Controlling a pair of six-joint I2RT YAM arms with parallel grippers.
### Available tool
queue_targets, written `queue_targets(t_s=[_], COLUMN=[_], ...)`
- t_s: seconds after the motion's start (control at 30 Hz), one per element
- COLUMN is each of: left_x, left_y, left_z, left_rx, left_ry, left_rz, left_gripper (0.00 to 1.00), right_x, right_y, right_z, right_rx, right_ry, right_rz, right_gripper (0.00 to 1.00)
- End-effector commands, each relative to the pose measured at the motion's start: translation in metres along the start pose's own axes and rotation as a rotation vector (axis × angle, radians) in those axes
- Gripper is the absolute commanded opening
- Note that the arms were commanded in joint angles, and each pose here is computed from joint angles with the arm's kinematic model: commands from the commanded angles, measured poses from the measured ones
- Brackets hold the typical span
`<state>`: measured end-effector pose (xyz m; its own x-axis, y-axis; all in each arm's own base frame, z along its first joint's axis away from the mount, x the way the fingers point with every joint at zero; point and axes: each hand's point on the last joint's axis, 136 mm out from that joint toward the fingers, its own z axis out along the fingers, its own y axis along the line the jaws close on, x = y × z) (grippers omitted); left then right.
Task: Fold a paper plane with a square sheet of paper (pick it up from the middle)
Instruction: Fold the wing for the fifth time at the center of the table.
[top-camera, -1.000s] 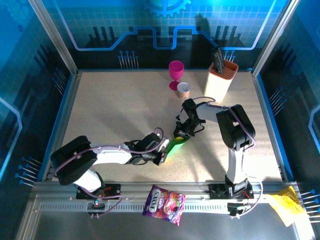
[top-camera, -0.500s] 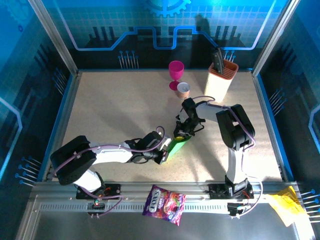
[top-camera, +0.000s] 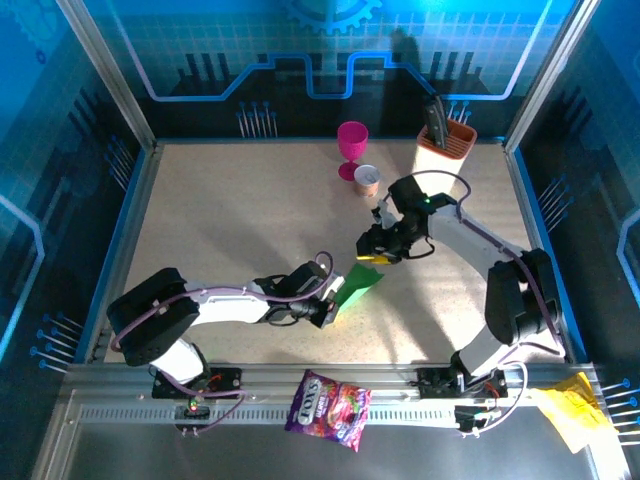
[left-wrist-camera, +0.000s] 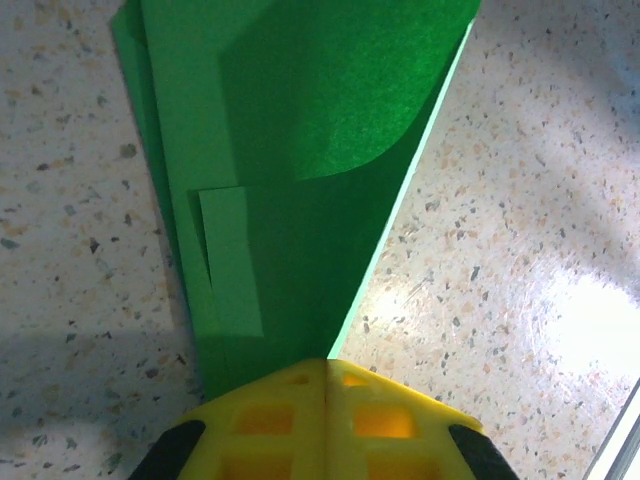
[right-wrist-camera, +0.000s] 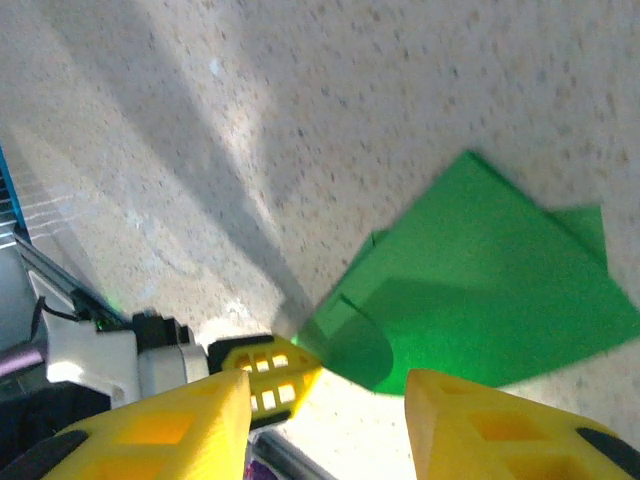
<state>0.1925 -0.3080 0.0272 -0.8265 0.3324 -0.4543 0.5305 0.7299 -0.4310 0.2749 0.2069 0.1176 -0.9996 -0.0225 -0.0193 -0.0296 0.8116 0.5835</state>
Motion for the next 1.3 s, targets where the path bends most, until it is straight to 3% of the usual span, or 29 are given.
queue_targets(t_s=[0.0, 0.37, 0.97, 1.03, 1.13, 1.27], left_x=[-0.003, -0.005, -0.002, -0.002, -0.001, -0.004], left_y=[-0.004, -0.005, -0.010, -0.010, -0.009, -0.008], left_z=[-0.001, 0.002, 0.006, 0.006, 0.006, 0.005], left_rx=[0.020, 0.019, 0.041, 0.044, 0.040, 0.029], left_ry=[0.015, 0.031, 0.067, 0.070, 0.070, 0.064], left_rz=[0.001, -0.012, -0.009, -0.005, 0.000, 0.005], left_gripper=[0.00, 0.00, 0.00, 0.00, 0.00, 0.00], right_x=[0.027, 0.066, 0.059, 0.057, 0.056, 0.057], right_y=[-0.016, -0.030, -0.022, -0.022, -0.022, -0.023], right_z=[0.003, 0.025, 0.067, 0.068, 0.070, 0.071], right_rx=[0.057, 0.153, 0.155, 0.155, 0.153, 0.152], right_ry=[0.068, 0.178, 0.224, 0.226, 0.230, 0.234], right_rz=[0.047, 0.111, 0.133, 0.136, 0.136, 0.137], right_gripper=[0.48, 0.59, 0.57, 0.55, 0.44, 0.16])
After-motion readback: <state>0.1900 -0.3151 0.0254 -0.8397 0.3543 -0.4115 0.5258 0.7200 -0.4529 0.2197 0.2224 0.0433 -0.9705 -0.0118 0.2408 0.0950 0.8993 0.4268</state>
